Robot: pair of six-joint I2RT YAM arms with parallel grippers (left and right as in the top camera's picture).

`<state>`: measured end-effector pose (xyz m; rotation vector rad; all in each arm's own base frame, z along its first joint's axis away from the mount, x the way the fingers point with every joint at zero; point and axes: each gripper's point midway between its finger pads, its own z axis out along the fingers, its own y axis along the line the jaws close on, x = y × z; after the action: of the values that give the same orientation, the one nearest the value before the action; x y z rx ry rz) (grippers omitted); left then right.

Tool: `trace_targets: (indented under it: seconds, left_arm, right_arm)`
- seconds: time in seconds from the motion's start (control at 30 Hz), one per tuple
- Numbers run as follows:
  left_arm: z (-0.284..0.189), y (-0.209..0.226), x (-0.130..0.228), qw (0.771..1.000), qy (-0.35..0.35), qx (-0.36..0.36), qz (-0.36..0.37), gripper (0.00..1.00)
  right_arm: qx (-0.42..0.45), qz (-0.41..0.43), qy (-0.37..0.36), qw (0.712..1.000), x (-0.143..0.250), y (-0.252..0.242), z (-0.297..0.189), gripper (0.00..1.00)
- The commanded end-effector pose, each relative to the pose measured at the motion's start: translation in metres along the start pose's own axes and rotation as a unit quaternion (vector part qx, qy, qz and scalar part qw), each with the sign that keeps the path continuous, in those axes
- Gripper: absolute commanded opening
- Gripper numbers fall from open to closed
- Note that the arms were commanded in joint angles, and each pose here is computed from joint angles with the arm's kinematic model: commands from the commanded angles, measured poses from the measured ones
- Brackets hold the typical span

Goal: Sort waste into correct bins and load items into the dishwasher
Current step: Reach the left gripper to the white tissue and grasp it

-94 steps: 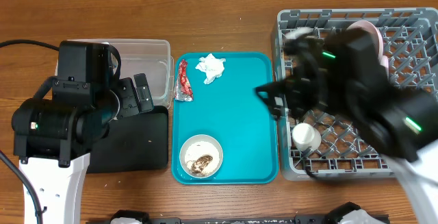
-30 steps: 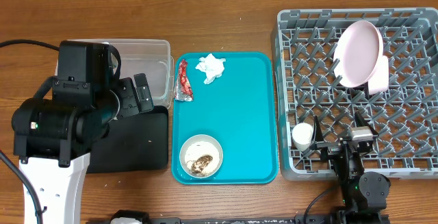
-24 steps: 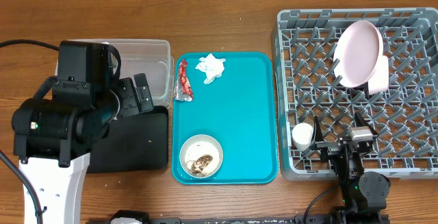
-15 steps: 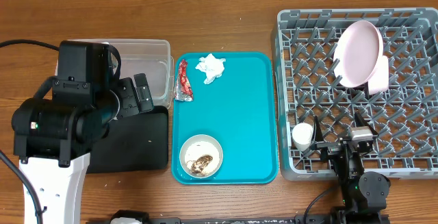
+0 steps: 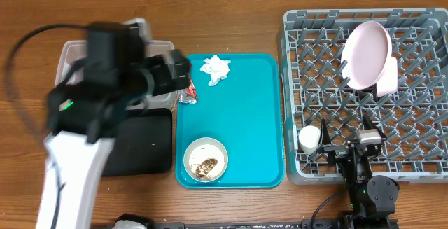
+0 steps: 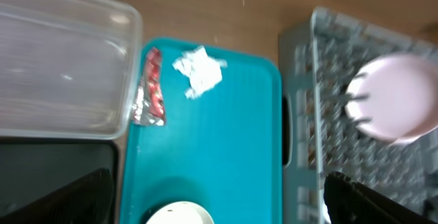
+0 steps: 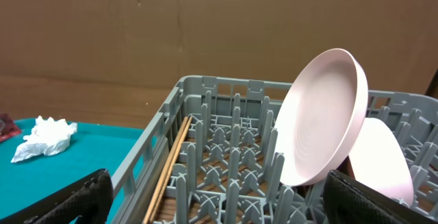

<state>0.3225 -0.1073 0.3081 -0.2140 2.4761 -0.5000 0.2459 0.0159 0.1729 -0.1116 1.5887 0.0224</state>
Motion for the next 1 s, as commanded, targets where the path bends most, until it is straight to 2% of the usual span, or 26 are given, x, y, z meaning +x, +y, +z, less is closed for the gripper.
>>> trace_targets:
  seconds: [0.0,0.17,0.23,0.53,0.8,0.9,0.97]
  left_arm:
    - [0.063,0.003,0.023,0.996,0.062,-0.062,0.026,1.00]
    - [0.138,-0.004,0.033,0.982,0.074,-0.128,0.115,0.98]
    - [0.165,0.002,0.034,0.976,0.069,-0.163,0.130,1.00]
    - [0.266,0.030,0.053,0.968,0.096,-0.195,0.126,0.93]
    - [0.315,0.032,0.061,0.972,0.087,-0.179,0.123,0.87]
    - [0.323,0.037,0.066,0.972,0.095,-0.179,0.121,0.77]
    - [0.325,0.034,0.070,0.973,0.103,-0.169,0.119,0.59]
  right_arm:
    - [0.004,0.004,-0.001,1.000,0.002,-0.002,0.000,1.00]
    - [0.004,0.004,-0.001,1.000,0.002,-0.002,0.000,1.00]
    - [0.004,0.004,-0.001,1.000,0.002,-0.002,0.000,1.00]
    - [0.004,0.004,-0.001,1.000,0.002,-0.002,0.000,1.00]
    - [0.004,0.004,-0.001,1.000,0.002,-0.002,0.000,1.00]
    - [0.004,0.004,-0.001,1.000,0.002,-0.002,0.000,1.00]
    - [0.004,0.004,-0.001,1.000,0.002,-0.002,0.000,1.00]
